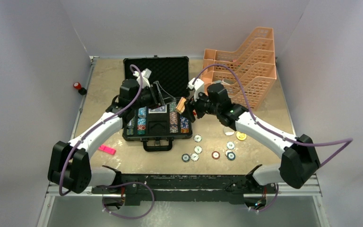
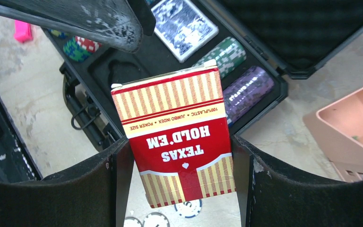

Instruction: Pack up texas hold em set

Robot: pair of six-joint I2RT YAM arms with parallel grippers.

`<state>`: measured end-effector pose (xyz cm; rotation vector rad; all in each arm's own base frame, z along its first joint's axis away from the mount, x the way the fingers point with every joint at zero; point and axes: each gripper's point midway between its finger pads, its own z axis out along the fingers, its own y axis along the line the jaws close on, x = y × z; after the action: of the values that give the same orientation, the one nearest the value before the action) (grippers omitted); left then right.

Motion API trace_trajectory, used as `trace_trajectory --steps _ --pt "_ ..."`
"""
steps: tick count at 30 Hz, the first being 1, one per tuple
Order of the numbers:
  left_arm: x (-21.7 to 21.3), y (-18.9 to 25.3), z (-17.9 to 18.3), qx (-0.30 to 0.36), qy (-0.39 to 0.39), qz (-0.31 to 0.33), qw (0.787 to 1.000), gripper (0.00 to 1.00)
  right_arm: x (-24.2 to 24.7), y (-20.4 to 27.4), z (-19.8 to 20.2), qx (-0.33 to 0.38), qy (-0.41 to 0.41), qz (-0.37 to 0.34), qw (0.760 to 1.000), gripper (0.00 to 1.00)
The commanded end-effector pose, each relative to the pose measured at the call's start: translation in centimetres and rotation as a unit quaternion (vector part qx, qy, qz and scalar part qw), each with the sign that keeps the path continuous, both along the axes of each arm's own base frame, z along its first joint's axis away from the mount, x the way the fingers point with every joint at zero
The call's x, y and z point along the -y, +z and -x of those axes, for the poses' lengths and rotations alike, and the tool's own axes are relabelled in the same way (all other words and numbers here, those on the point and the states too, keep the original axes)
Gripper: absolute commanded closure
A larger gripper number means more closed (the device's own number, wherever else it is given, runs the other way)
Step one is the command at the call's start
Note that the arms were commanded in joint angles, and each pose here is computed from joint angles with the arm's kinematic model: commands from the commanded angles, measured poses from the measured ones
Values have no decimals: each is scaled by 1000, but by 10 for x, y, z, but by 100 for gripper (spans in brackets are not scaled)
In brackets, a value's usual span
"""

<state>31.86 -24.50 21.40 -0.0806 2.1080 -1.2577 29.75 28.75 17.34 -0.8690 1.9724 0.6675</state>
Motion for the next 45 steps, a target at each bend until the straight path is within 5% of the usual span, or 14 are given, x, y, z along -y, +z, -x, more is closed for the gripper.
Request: trace_trajectory --steps 1,7,13,28,31,35,41,45 --pt "6 32 1 36 -5 53 998 36 -17 43 -10 59 39 -41 997 44" --pt "23 -2 11 -45 -60 58 996 39 -20 53 -9 79 56 -43 994 44" --pt "30 6 16 -44 -80 76 993 43 -22 58 -11 92 64 -42 993 44" --pt "39 22 22 -51 -99 112 987 90 -25 69 -2 104 88 -59 989 42" --pt "40 21 22 -52 -92 116 988 100 -24 72 -1 103 81 -64 989 33" --pt "25 22 8 -22 -26 85 996 100 -15 72 3 98 65 -61 991 15" --pt "-28 10 -8 7 110 -42 993 100 -3 94 15 116 40 -101 987 10" --pt "-51 -4 9 -15 133 -103 986 100 -2 93 19 111 35 -113 987 10"
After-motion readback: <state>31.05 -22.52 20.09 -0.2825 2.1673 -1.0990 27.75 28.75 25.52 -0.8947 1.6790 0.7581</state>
